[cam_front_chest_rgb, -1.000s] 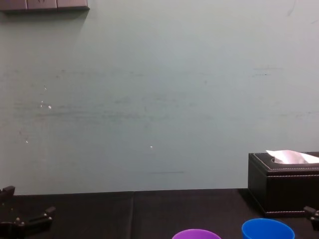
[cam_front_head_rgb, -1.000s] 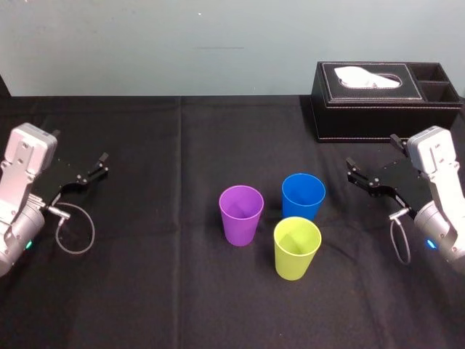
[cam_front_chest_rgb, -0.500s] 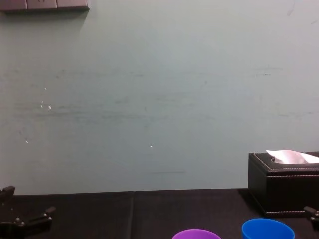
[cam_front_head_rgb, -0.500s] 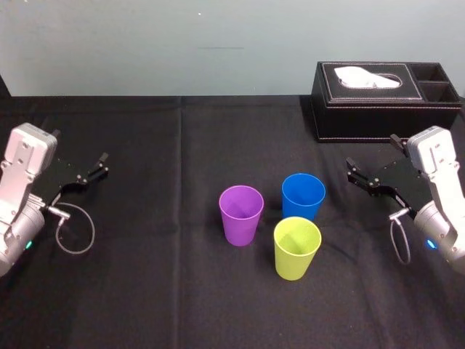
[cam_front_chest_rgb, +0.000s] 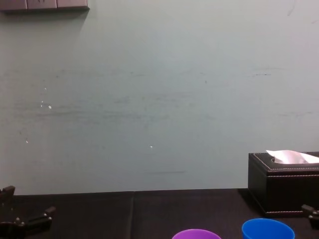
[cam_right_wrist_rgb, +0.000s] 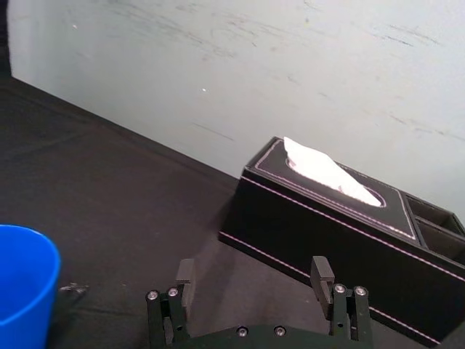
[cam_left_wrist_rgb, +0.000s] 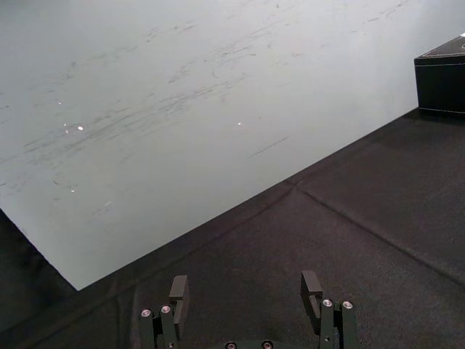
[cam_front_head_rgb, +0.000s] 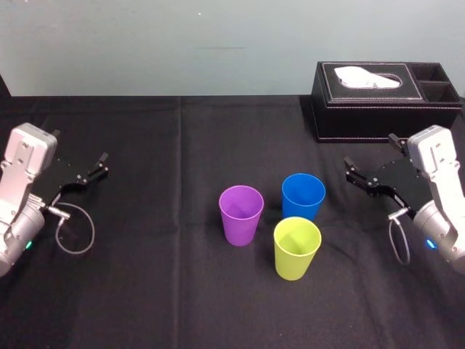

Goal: Stack the three plastic cups sequentially using one hand.

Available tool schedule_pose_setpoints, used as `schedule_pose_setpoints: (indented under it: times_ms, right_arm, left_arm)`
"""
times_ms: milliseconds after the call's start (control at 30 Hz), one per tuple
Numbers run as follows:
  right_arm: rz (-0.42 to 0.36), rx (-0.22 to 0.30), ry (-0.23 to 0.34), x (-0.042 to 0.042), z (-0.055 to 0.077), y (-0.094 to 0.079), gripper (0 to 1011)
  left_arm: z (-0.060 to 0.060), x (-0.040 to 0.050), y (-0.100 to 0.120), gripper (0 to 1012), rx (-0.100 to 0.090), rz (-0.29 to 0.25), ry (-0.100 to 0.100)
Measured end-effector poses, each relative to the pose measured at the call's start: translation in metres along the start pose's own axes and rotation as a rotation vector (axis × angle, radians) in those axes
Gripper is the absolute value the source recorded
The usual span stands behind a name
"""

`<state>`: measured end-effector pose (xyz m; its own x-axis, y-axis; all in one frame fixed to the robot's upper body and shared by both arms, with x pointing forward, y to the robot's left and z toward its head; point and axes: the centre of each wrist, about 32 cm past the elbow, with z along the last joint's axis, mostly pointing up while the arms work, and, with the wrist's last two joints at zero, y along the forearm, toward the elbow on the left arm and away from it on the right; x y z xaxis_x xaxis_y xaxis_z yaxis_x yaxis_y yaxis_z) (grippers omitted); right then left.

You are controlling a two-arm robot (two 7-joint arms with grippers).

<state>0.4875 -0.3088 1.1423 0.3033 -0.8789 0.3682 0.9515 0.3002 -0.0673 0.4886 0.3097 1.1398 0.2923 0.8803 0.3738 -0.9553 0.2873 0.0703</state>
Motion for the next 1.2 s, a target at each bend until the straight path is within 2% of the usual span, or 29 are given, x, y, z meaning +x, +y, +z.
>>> schedule_pose_setpoints:
  times_ms: [300,433,567,600,667,700,867,900,1000,1200]
  right_arm:
    - [0.041,0.012,0.016,0.0056,0.014,-0.017,1003]
    - [0.061,0.013,0.025,0.0113,0.022,-0.027,1003]
    - [0.098,0.014,0.04,0.0221,0.033,-0.042,1003]
    - [0.098,0.014,0.04,0.0221,0.033,-0.042,1003]
    - [0.132,0.018,0.052,0.03,0.039,-0.052,1003]
    - [0.132,0.018,0.052,0.03,0.039,-0.052,1003]
    - [0.232,0.007,0.078,0.0448,0.048,-0.067,1003]
    - [0.232,0.007,0.078,0.0448,0.048,-0.067,1003]
    - [0.301,-0.003,0.111,0.0513,0.049,-0.073,1003]
    - [0.399,-0.009,0.165,0.0559,0.046,-0.079,1003]
  left_arm:
    - [0.0,0.0,0.0,1011,0.0,0.0,0.0]
    - [0.0,0.0,0.0,1011,0.0,0.0,0.0]
    - [0.0,0.0,0.0,1012,0.0,0.0,0.0]
    - [0.0,0.0,0.0,1011,0.0,0.0,0.0]
    - [0.0,0.0,0.0,1011,0.0,0.0,0.0]
    - [0.0,0.0,0.0,1011,0.0,0.0,0.0]
    - [0.0,0.0,0.0,1011,0.0,0.0,0.0]
    - [0.0,0.0,0.0,1011,0.0,0.0,0.0]
    - [0.0,0.0,0.0,1011,0.0,0.0,0.0]
    - [0.0,0.0,0.0,1011,0.0,0.0,0.0]
